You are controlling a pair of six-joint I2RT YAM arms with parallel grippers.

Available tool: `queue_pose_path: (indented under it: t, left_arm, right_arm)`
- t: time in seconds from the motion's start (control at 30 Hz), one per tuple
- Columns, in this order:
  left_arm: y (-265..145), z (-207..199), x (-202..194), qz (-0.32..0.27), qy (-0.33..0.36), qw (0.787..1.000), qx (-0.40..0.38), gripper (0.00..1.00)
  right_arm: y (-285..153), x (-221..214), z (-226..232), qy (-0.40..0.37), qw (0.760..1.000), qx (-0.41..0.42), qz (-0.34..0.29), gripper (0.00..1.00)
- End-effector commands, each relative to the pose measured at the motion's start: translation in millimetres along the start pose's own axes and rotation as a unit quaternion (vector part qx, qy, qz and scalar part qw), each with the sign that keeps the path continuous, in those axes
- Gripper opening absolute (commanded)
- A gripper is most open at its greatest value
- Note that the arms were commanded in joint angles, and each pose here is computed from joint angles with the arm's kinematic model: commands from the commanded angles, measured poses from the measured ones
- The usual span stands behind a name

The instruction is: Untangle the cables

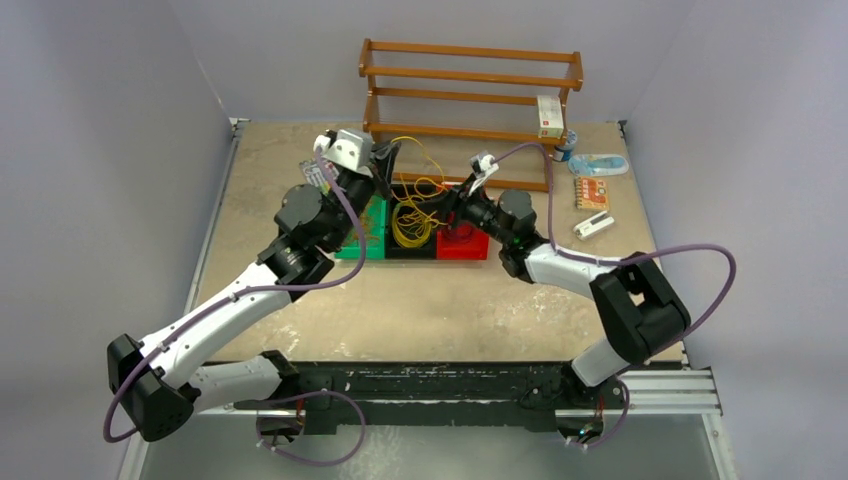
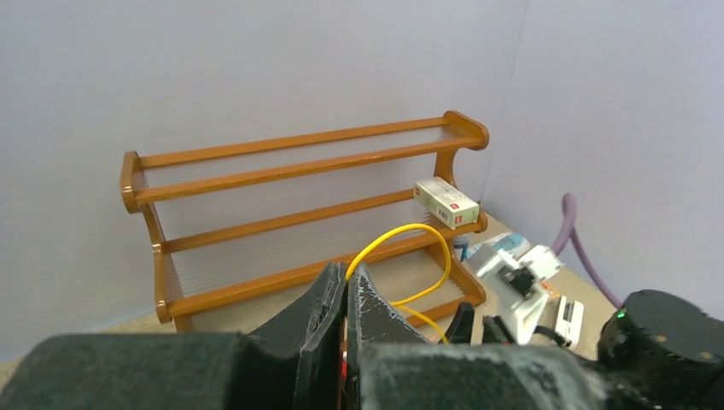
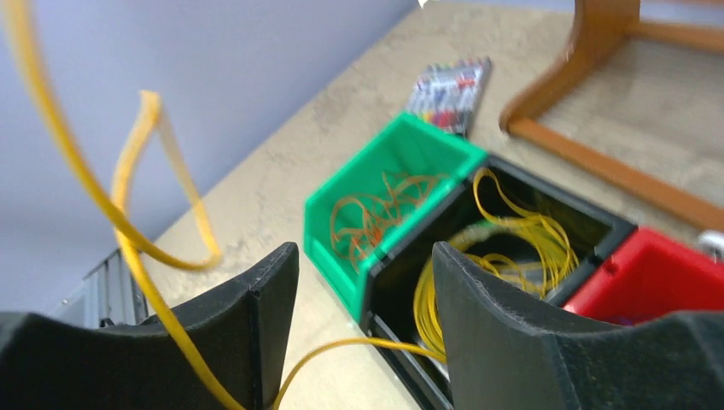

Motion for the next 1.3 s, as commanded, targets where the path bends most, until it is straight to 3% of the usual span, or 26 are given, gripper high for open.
queue_pose_path:
  t: [0.0, 0.23, 0.47, 0.73, 0.93, 1.27]
  left_arm:
    - [-1, 6, 37, -0.058, -0.009, 0.998, 0.010, 0.00]
    - [-6, 17, 50, -0.069, 0.007, 0.997, 0.039, 0.00]
    - [-8, 24, 71, -0.086, 0.015, 0.995, 0.057, 0.00]
    - [-6, 27, 90, -0.099, 0.026, 0.993, 0.064, 0.00]
    - [-9, 31, 101, -0.104, 0.042, 0.991, 0.070, 0.00]
    - [-24, 46, 118, -0.109, 0.074, 0.986, 0.104, 0.00]
  right_arm:
    - [2, 66, 35, -0.028, 0.996, 0.046, -0.070, 0.62]
    - [1, 54, 16, -0.028, 0.998, -0.002, -0.063, 0.58]
    - [-2, 24, -24, -0.003, 0.994, -0.106, -0.032, 0.55]
    - [-6, 9, -44, 0.008, 0.988, -0.156, -0.015, 0.47]
    - [-14, 11, -56, 0.023, 0.977, -0.210, -0.021, 0.58]
    - [-26, 18, -67, 0.025, 0.966, -0.253, -0.033, 0.63]
Point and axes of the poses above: each gripper's point midway between its finger pads, its own y axis out along the fingers, its own z axis along the line the jaws close on, x = y × z, the point moved 3 cm from there along -y, back along the fingers, and after that the axes turned 1 degree about y, right-handed, at the moved point
